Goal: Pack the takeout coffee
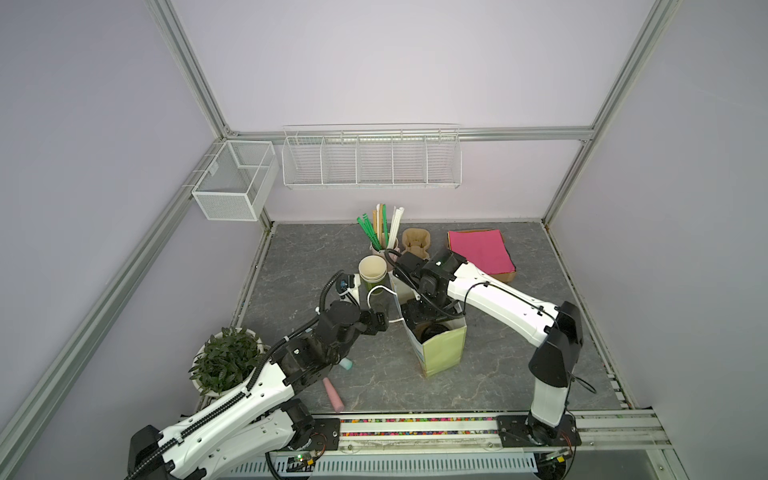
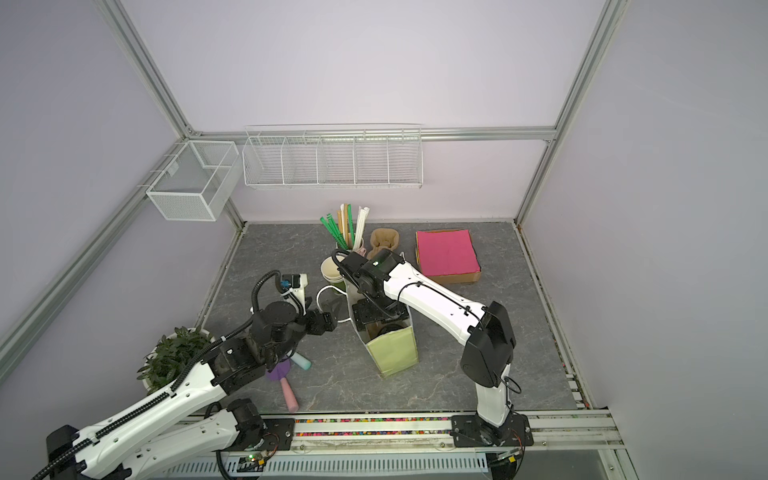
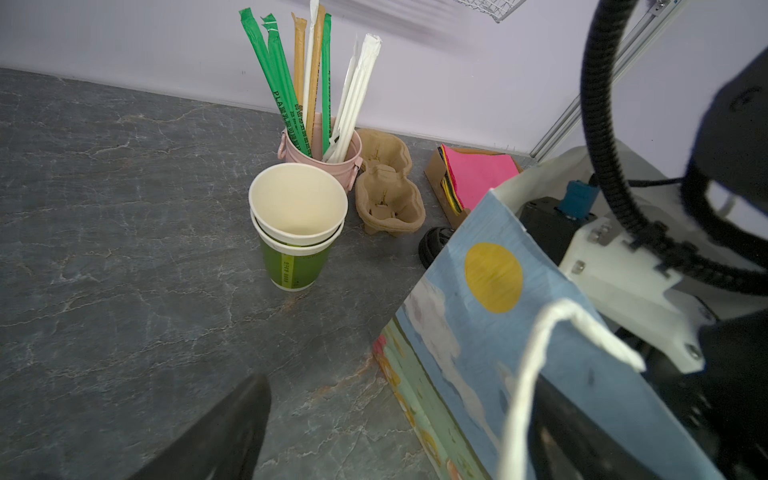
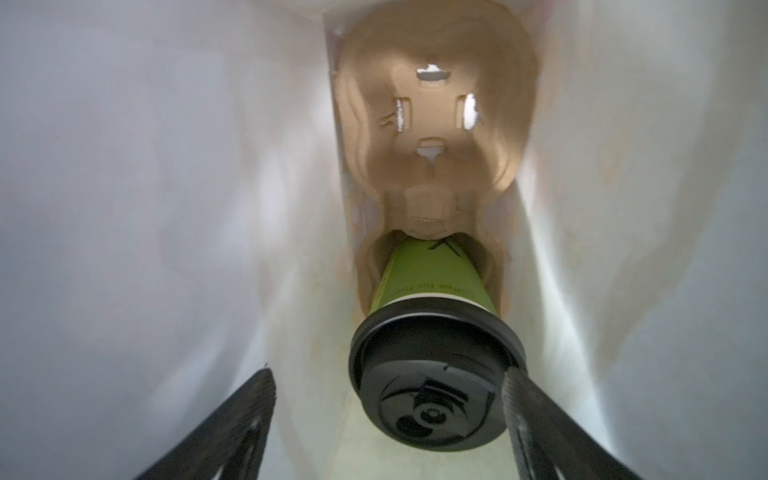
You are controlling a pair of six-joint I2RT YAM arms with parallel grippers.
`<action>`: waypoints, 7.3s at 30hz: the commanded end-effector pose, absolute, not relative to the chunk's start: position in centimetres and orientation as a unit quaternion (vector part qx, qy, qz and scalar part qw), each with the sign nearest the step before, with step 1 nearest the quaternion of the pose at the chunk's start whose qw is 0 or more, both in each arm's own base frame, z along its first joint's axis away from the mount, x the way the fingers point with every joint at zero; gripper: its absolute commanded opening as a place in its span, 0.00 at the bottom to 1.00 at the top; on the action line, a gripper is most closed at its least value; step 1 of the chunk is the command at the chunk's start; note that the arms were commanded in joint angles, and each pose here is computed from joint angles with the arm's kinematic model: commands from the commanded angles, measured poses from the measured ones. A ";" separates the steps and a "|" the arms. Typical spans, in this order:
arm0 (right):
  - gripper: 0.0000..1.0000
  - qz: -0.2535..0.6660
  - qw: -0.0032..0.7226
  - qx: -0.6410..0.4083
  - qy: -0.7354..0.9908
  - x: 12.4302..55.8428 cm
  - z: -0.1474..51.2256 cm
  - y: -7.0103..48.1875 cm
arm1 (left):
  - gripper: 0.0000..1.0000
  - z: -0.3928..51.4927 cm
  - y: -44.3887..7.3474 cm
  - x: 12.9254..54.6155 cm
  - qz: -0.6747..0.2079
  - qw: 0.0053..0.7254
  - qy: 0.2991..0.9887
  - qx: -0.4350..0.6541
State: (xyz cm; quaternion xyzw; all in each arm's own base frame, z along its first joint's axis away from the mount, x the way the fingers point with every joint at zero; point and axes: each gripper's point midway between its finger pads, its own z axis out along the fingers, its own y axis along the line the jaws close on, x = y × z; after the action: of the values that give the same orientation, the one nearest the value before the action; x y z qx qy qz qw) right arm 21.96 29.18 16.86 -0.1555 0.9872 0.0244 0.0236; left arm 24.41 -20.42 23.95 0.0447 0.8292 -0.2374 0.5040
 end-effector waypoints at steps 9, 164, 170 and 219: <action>0.88 0.017 0.013 -0.173 0.985 21.1 17.4 28.7 | 0.93 23.8 -20.7 24.3 -0.238 0.506 0.827 0.055; 0.88 0.103 0.181 -0.369 0.906 21.6 26.3 31.4 | 0.00 28.2 -25.8 21.1 -0.359 0.440 0.816 0.111; 0.88 0.134 0.236 -0.377 0.886 21.5 29.7 31.2 | 0.00 28.1 -26.0 21.3 -0.351 0.439 0.819 0.116; 0.88 0.206 0.510 -0.237 0.800 21.1 39.8 19.0 | 0.68 40.0 -17.0 36.8 -0.244 0.561 0.790 -0.036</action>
State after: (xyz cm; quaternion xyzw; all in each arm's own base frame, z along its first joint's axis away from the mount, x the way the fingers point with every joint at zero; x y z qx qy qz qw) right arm 20.89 19.17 39.37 -0.2359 0.8095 0.2102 0.4948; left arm 35.29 -17.08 39.46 -0.0288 0.7946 -0.2310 0.5608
